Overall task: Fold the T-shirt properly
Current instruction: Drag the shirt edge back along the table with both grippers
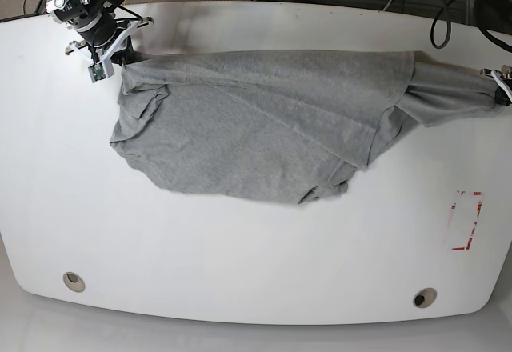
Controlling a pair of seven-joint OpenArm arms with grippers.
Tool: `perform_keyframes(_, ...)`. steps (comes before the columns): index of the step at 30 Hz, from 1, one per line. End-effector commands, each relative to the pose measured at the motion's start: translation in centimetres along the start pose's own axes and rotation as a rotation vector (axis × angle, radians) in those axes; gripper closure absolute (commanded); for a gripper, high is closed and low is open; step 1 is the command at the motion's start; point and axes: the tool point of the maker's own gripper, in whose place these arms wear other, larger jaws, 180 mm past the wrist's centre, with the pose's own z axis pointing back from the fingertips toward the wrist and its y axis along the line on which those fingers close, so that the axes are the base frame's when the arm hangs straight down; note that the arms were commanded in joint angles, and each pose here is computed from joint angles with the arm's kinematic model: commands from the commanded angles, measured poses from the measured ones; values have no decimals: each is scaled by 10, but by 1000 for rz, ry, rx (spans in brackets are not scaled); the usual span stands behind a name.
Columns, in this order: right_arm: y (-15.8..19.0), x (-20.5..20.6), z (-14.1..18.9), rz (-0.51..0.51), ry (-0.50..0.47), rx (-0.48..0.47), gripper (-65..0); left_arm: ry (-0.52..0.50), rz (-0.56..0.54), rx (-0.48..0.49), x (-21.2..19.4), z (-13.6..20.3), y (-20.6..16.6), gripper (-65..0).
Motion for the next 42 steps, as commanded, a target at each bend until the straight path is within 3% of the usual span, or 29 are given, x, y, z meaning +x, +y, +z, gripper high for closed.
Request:
perform_keyframes(1,-6,4,4,9,-12,-23,-14,-21,-18,52,11,10,17,0)
perform_keyframes(21,10,-13,4,-43,10,0,-22,-55,-22,57,27,10,19,0)
perform_keyframes(25,13,-17,4,-52,18,6,-130,-62,-22,60,30,10,19,0)
perform_keyframes(28,18,-18,3,-72,13,10,-268,-76,-22,64,36,11,21,0)
perform_keyframes(33,18,-18,3,-71,14,10,-442,-88,-21,67,41,12,22,0)
perform_keyframes(36,17,-19,4,-73,17,7,-485,-89,-20,68,41,12,23,0)
perform_keyframes(42,12,-20,6,-55,27,-5,-493,-87,-20,68,41,12,22,0)
